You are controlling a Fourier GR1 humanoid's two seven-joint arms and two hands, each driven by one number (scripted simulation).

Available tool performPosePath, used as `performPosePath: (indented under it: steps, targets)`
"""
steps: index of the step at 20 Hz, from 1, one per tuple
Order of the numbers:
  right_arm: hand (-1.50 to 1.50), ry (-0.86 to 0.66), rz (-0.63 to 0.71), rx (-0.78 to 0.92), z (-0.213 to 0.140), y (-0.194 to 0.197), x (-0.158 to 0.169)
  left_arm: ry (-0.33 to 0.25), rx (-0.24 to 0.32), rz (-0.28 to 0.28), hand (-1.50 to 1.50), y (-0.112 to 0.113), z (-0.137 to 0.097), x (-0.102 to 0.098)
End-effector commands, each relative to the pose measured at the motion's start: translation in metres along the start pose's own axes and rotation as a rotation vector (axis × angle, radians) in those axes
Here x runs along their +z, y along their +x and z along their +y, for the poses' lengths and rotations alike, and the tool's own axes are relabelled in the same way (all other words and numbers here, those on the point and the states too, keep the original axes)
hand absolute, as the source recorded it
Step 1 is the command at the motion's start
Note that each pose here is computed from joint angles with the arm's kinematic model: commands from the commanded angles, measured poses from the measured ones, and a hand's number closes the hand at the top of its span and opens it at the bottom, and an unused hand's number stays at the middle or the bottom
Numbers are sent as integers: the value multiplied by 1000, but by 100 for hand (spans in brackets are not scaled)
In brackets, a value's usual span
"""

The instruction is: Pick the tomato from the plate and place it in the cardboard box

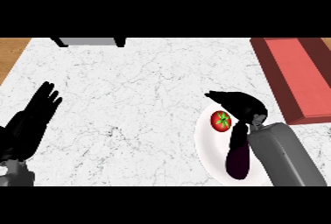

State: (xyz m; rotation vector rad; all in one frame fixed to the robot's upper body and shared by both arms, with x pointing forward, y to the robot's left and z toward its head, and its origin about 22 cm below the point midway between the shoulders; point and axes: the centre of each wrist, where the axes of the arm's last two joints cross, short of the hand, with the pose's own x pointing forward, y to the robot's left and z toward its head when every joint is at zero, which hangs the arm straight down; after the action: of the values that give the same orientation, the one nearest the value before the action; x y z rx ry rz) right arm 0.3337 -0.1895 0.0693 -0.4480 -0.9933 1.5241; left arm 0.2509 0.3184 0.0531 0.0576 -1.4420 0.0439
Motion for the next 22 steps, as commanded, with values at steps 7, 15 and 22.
performPosePath:
  steps: [7,15,22]
  targets:
    - [150,-47,-87,12,4,9,-15,1,4,-12,0,6,6,-10]
    - [150,-79,-103,42,6,-12,-15,-17,4,1,0,-2,4,5]
    - [150,-273,521,-276,-50,-38,-37,-54,1,-27,0,4,-12,-3]
